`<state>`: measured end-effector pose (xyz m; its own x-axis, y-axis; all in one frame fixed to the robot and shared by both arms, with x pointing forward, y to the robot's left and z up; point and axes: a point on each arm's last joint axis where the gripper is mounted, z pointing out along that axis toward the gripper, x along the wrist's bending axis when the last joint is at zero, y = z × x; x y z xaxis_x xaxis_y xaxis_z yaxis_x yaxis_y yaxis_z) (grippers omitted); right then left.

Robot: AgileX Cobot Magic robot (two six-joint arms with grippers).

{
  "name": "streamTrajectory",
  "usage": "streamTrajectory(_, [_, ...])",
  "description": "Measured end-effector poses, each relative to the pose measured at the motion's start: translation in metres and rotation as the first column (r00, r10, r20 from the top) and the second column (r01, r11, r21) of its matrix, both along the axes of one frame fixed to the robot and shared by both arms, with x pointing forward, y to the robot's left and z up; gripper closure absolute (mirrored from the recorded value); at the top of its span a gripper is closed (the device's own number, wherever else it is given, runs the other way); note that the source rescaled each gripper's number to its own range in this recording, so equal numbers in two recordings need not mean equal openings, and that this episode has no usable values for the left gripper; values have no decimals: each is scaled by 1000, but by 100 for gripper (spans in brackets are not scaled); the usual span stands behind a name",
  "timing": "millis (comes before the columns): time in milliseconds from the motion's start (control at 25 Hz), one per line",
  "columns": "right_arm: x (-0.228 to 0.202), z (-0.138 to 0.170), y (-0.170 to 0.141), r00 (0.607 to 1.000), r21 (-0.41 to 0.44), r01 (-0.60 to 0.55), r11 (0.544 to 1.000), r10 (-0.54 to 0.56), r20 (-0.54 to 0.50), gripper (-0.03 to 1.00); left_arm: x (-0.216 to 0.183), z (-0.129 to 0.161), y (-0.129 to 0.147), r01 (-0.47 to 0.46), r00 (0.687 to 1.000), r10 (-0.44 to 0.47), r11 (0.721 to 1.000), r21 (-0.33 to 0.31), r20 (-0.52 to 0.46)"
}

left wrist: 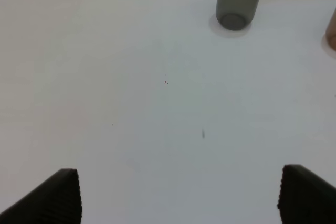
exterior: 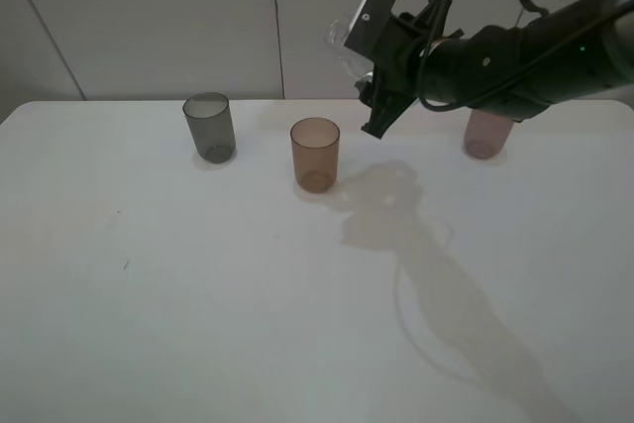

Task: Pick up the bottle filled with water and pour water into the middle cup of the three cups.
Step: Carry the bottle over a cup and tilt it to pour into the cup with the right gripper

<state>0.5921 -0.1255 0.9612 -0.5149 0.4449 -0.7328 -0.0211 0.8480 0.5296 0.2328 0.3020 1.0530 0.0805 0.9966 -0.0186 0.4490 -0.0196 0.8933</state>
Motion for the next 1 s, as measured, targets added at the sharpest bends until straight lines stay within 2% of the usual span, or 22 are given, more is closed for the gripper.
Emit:
streamTrajectory(80, [8,-4,-1,1000,-19,2,1000,-2,3,96,0,0,0,0,1000,0,1000,0,0])
streamTrajectory(480, [26,-28,-15,998,-246,-53,968,62,29,96,0,0,0,0,1000,0,1000,0,0])
streamTrajectory(720, [27,-39,-15,997,-270,-59,961,68,21,96,0,0,0,0,1000,0,1000,0,0])
streamTrajectory(1000, [26,-38,-10,993,-297,-86,951,105,51,96,0,0,0,0,1000,0,1000,0,0])
